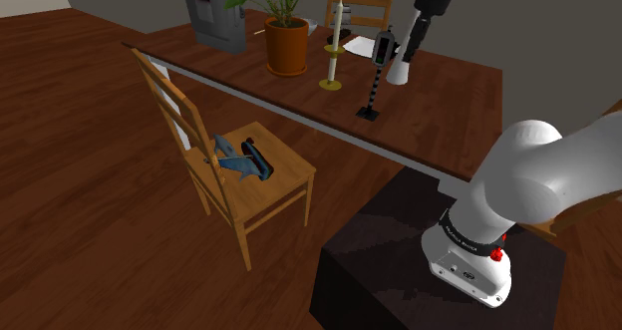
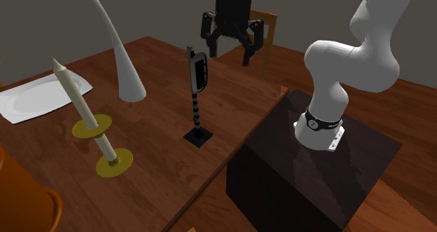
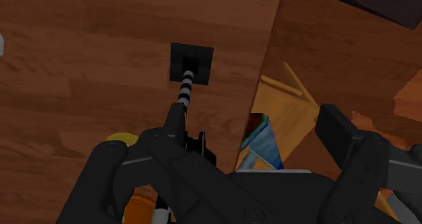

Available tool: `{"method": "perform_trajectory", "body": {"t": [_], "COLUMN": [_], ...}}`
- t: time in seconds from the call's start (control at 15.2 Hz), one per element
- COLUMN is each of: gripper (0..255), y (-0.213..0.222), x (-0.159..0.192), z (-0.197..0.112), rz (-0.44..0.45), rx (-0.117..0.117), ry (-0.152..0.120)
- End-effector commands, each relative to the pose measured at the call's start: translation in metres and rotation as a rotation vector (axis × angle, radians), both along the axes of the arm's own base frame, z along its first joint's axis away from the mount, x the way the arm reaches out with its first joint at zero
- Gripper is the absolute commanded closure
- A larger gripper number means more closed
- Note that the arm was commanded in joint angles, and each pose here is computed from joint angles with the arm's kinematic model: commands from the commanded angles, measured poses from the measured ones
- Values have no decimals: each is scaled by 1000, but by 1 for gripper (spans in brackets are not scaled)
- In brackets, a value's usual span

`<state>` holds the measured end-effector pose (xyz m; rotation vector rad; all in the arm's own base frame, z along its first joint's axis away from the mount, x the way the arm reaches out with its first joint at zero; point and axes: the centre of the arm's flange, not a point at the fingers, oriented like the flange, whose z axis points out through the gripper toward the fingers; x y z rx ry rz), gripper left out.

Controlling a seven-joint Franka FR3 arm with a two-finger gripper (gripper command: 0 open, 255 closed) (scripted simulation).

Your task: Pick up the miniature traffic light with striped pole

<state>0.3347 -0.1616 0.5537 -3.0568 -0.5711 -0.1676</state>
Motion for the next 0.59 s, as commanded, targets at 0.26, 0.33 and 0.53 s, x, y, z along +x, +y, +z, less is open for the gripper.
{"method": "perform_trajectory", "body": {"t": [0.26, 0.33, 0.53], "gripper": [0, 0, 0], "y": [-51, -51, -51], "x": [41, 41, 41], "z": [8, 3, -13], "rz": [203, 203, 203], "rx": [29, 29, 29], "ry": [-136, -136, -136]}}
